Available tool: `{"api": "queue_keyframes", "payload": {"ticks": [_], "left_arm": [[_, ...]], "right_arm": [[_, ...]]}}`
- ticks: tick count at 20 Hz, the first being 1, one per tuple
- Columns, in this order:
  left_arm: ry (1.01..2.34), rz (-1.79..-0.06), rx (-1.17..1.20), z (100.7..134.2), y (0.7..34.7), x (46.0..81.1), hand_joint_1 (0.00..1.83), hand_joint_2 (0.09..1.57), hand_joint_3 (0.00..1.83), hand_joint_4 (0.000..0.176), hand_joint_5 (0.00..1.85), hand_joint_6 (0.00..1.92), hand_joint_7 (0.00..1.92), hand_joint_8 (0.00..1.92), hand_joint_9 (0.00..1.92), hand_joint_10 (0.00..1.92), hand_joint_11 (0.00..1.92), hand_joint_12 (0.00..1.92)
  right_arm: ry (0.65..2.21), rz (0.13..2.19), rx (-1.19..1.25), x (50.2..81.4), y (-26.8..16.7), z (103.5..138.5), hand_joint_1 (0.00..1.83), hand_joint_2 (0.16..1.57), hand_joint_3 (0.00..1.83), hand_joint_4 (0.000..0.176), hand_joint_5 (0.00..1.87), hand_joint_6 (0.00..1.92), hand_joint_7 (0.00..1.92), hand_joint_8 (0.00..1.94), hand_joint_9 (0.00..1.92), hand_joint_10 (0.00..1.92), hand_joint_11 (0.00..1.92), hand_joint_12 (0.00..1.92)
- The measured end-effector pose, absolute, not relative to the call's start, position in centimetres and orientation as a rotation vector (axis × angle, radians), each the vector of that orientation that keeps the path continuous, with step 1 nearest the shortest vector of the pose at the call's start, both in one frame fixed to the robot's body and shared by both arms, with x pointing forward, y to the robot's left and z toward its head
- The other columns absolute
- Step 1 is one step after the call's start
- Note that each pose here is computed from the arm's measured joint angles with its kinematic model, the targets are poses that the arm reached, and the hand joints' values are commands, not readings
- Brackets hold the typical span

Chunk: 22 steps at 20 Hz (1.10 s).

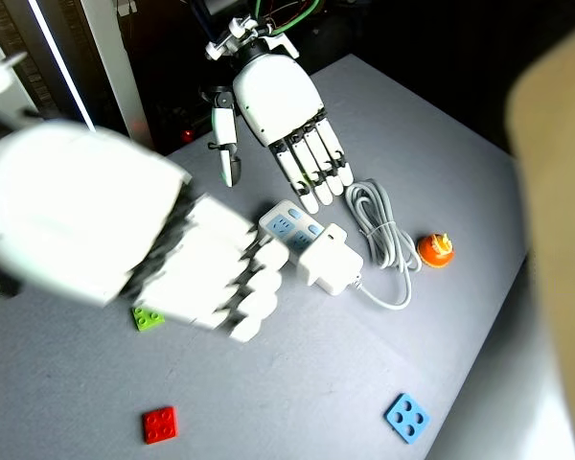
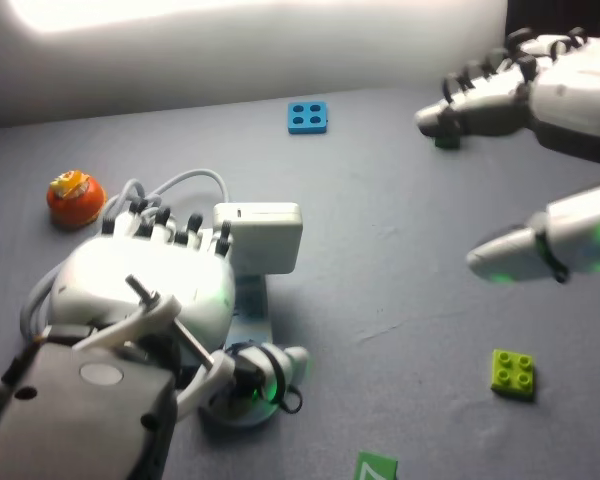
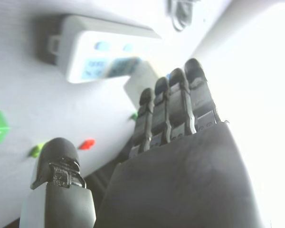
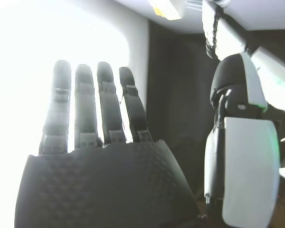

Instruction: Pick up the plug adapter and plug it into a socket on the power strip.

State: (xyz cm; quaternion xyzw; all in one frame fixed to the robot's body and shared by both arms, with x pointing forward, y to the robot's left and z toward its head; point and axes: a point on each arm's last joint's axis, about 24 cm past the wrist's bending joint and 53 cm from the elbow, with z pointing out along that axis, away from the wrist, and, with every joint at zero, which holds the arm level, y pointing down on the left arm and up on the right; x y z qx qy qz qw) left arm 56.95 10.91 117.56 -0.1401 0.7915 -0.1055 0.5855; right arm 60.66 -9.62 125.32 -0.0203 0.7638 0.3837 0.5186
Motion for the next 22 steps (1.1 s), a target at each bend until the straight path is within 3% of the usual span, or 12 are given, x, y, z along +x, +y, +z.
{"api": "queue_keyframes", "payload": {"ticks": [1, 4, 5, 6, 7, 8, 9, 10, 11, 12, 15, 22], "left_arm": [[1.836, -0.249, -0.326, 118.0, 10.8, 57.2, 0.10, 1.18, 0.00, 0.000, 0.34, 0.01, 0.36, 0.01, 0.33, 0.01, 0.00, 0.75], [1.804, -0.216, -0.321, 120.0, 11.3, 58.4, 0.10, 1.17, 0.00, 0.000, 0.37, 0.01, 0.39, 0.01, 0.36, 0.01, 0.00, 0.82], [1.788, -0.219, -0.327, 120.5, 11.4, 58.7, 0.13, 1.19, 0.00, 0.000, 0.57, 0.03, 0.64, 0.03, 0.60, 0.07, 0.17, 0.96], [1.786, -0.215, -0.333, 120.7, 11.5, 58.8, 0.13, 1.19, 0.00, 0.000, 0.57, 0.03, 0.64, 0.03, 0.60, 0.07, 0.17, 0.96], [1.785, -0.211, -0.338, 120.9, 11.8, 59.0, 0.24, 1.22, 0.00, 0.000, 0.95, 0.03, 0.98, 0.07, 0.91, 0.23, 0.44, 1.10], [1.776, -0.211, -0.343, 121.5, 11.8, 59.1, 0.24, 1.23, 0.00, 0.000, 1.08, 0.03, 1.09, 0.06, 0.99, 0.33, 0.59, 1.15], [1.774, -0.214, -0.348, 121.8, 11.9, 59.2, 0.24, 1.24, 0.00, 0.000, 1.12, 0.02, 1.11, 0.06, 0.92, 0.60, 0.61, 1.24], [1.770, -0.206, -0.353, 122.0, 12.1, 59.3, 0.29, 1.25, 0.00, 0.000, 1.04, 0.36, 1.04, 0.37, 0.87, 0.85, 0.64, 1.33], [1.772, -0.207, -0.363, 122.1, 12.2, 59.3, 0.31, 1.27, 0.00, 0.000, 0.83, 1.06, 0.86, 1.02, 0.79, 1.22, 0.67, 1.50], [1.771, -0.205, -0.368, 122.2, 12.3, 59.4, 0.33, 1.27, 0.00, 0.000, 0.75, 1.44, 0.79, 1.38, 0.76, 1.45, 0.64, 1.67], [1.758, -0.209, -0.387, 123.2, 12.6, 59.6, 0.42, 1.28, 0.00, 0.000, 0.65, 1.91, 0.75, 1.90, 0.80, 1.90, 0.76, 1.92], [1.754, -0.214, -0.410, 123.9, 12.8, 59.8, 0.44, 1.43, 0.01, 0.000, 1.12, 1.92, 1.16, 1.92, 1.24, 1.92, 1.27, 1.92]], "right_arm": [[1.838, 0.924, -0.067, 60.3, -9.9, 124.9, 0.49, 1.06, 0.00, 0.000, 0.49, 0.01, 0.55, 0.01, 0.56, 0.04, 0.15, 1.11], [1.835, 0.930, -0.137, 59.7, -9.7, 124.6, 0.50, 1.07, 0.00, 0.000, 0.50, 0.01, 0.57, 0.02, 0.59, 0.05, 0.18, 1.14], [1.839, 0.933, -0.147, 59.5, -9.5, 124.4, 0.51, 1.08, 0.00, 0.000, 0.70, 0.03, 0.79, 0.08, 0.73, 0.30, 0.38, 1.34], [1.850, 0.937, -0.157, 59.3, -9.4, 123.9, 0.51, 1.08, 0.00, 0.000, 0.70, 0.03, 0.79, 0.08, 0.73, 0.30, 0.38, 1.34], [1.858, 0.939, -0.164, 59.2, -9.2, 123.6, 0.45, 1.13, 0.00, 0.000, 0.74, 0.78, 0.83, 0.89, 0.77, 1.18, 0.61, 1.65], [1.860, 0.937, -0.168, 59.2, -9.0, 123.5, 0.40, 1.15, 0.00, 0.000, 0.63, 1.31, 0.79, 1.17, 0.76, 1.40, 0.67, 1.76], [1.864, 0.932, -0.165, 59.3, -9.0, 123.4, 0.36, 1.18, 0.00, 0.000, 0.65, 1.47, 0.78, 1.32, 0.75, 1.53, 0.68, 1.83], [1.874, 0.919, -0.157, 59.5, -8.8, 123.1, 0.36, 1.19, 0.00, 0.000, 0.70, 1.51, 0.81, 1.42, 0.78, 1.57, 0.71, 1.85], [1.890, 0.911, -0.145, 59.6, -8.7, 122.5, 0.36, 1.20, 0.00, 0.000, 0.68, 1.65, 0.82, 1.60, 0.78, 1.69, 0.73, 1.91], [1.900, 0.910, -0.127, 59.7, -8.6, 122.3, 0.37, 1.21, 0.00, 0.000, 0.62, 1.78, 0.79, 1.76, 0.79, 1.84, 0.78, 1.92], [1.945, 0.894, -0.065, 60.1, -8.0, 121.1, 0.45, 1.25, 0.01, 0.000, 0.67, 1.92, 0.89, 1.94, 1.00, 1.92, 1.09, 1.92], [2.002, 0.889, 0.017, 60.4, -6.3, 119.6, 0.30, 1.43, 0.02, 0.000, 1.13, 1.92, 1.26, 1.94, 1.41, 1.92, 1.58, 1.92]]}}
